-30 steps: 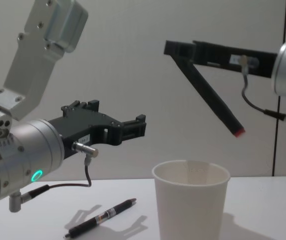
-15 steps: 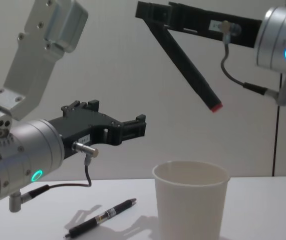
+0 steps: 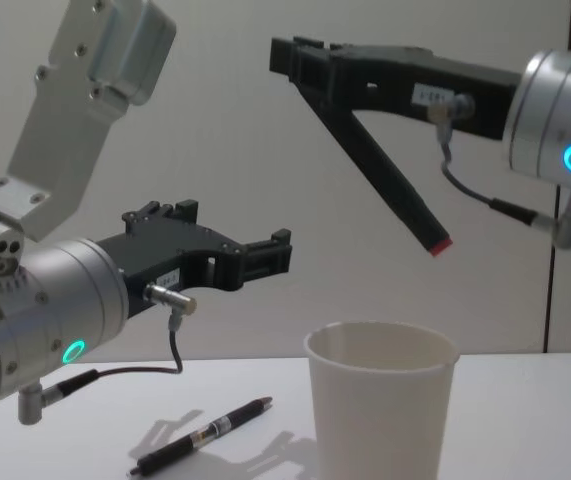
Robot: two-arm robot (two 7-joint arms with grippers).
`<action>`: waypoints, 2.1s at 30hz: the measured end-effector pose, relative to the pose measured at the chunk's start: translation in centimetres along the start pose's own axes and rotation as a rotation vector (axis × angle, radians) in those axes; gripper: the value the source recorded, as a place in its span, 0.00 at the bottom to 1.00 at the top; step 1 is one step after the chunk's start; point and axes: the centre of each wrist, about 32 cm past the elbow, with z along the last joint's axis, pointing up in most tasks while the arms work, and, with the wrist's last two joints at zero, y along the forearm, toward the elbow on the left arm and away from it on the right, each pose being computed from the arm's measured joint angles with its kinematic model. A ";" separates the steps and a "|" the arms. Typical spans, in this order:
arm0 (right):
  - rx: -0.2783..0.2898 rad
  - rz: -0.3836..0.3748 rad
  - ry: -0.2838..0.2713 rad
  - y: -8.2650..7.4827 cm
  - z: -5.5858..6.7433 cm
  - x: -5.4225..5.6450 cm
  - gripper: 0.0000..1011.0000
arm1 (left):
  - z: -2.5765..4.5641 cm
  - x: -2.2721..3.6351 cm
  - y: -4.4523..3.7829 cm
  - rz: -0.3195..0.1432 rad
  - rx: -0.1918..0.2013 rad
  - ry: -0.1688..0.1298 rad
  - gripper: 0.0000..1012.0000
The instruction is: Place the pen into the pen holder.
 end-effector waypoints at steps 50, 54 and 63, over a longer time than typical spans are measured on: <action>-0.015 -0.048 0.005 -1.1 -6.1 -3.1 0.16 | 0.00 0.00 0.00 0.000 0.000 0.000 0.99; -0.024 -0.044 0.012 -1.0 -6.3 -3.2 0.16 | 0.00 0.00 0.00 0.000 0.000 0.000 0.99; -0.033 -0.039 0.020 -1.0 -6.4 -3.3 0.16 | 0.00 0.00 0.00 0.000 0.000 0.000 0.99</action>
